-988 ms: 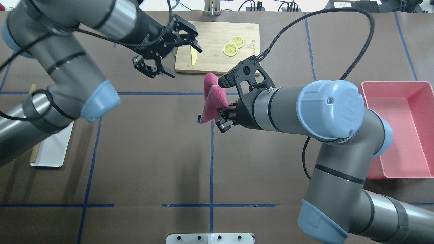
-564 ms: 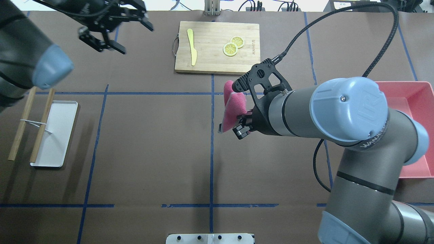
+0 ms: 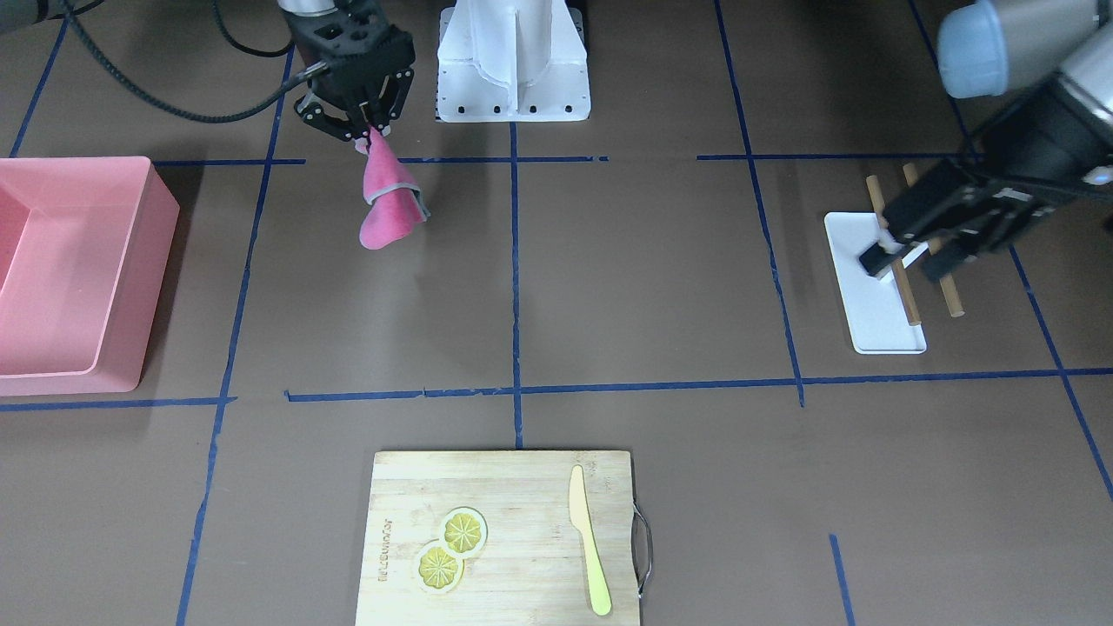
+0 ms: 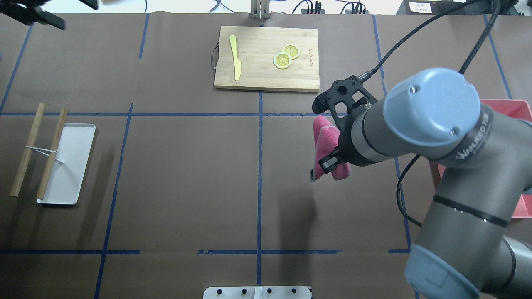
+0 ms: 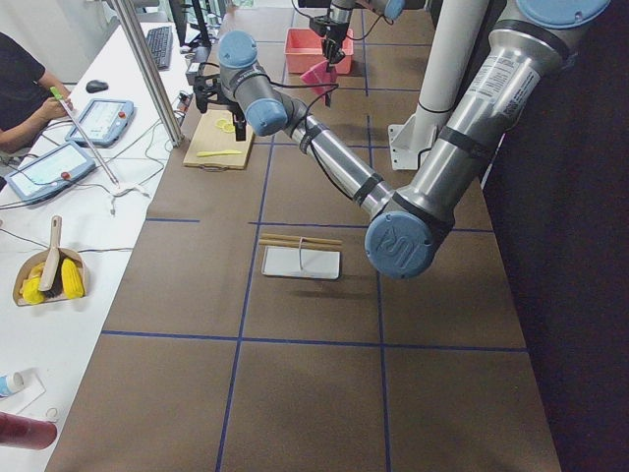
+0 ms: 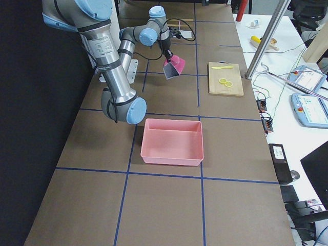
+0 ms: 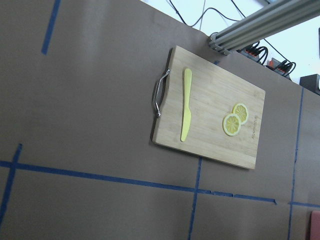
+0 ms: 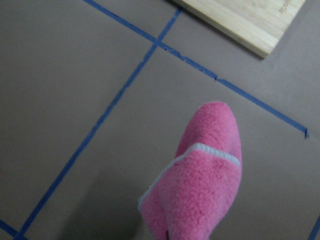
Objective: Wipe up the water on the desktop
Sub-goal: 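Move the cloth with the right gripper toward the pink bin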
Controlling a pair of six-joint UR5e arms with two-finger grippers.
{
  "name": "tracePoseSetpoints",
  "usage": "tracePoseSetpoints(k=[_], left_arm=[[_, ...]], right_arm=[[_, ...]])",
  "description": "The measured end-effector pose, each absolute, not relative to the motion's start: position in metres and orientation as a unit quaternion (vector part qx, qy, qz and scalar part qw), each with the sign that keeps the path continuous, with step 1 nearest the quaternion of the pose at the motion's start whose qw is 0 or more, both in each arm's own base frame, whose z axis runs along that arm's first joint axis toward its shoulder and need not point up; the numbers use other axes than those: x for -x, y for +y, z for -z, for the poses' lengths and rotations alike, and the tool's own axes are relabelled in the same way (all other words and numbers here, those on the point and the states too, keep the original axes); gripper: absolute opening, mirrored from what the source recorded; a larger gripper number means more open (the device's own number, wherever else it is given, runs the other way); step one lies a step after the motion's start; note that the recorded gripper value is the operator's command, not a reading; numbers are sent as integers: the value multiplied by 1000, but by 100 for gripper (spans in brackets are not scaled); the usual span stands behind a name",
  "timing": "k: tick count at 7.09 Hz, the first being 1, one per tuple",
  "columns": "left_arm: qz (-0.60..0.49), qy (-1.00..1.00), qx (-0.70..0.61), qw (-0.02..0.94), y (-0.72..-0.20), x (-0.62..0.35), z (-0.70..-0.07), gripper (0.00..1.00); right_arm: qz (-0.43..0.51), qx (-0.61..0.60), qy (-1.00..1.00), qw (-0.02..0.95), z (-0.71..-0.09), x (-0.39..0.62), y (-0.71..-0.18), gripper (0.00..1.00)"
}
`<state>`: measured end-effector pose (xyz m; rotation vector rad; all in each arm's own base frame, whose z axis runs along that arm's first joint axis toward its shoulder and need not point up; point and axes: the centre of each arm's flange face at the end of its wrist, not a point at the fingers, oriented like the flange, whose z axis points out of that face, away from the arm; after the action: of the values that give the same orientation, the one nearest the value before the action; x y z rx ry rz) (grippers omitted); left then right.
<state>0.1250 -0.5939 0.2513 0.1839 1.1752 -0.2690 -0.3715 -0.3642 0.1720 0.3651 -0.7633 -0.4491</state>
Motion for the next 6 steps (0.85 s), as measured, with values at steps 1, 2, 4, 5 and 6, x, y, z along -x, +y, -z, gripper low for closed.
tracePoseSetpoints(k=[1,2,4,5,6], left_arm=[[126,518,-106,839,-596,-101,-270,100],[121,477,-120,863,-588,-77,-297,100],[100,413,-136,895,-558,-51,-347,100],[97,403,-135,900,-551,-47,-357,100],[98,398,-131,903,-544,-45,-366,100]], right_arm=[[210,-133,-372,894,-186,372,-381,0],[206,-93,-379,898,-201,377,-394,0],[209,-23,-387,898,-228,397,-401,0],[210,6,-384,899,-243,410,-396,0],[205,28,-375,904,-259,420,-394,0]])
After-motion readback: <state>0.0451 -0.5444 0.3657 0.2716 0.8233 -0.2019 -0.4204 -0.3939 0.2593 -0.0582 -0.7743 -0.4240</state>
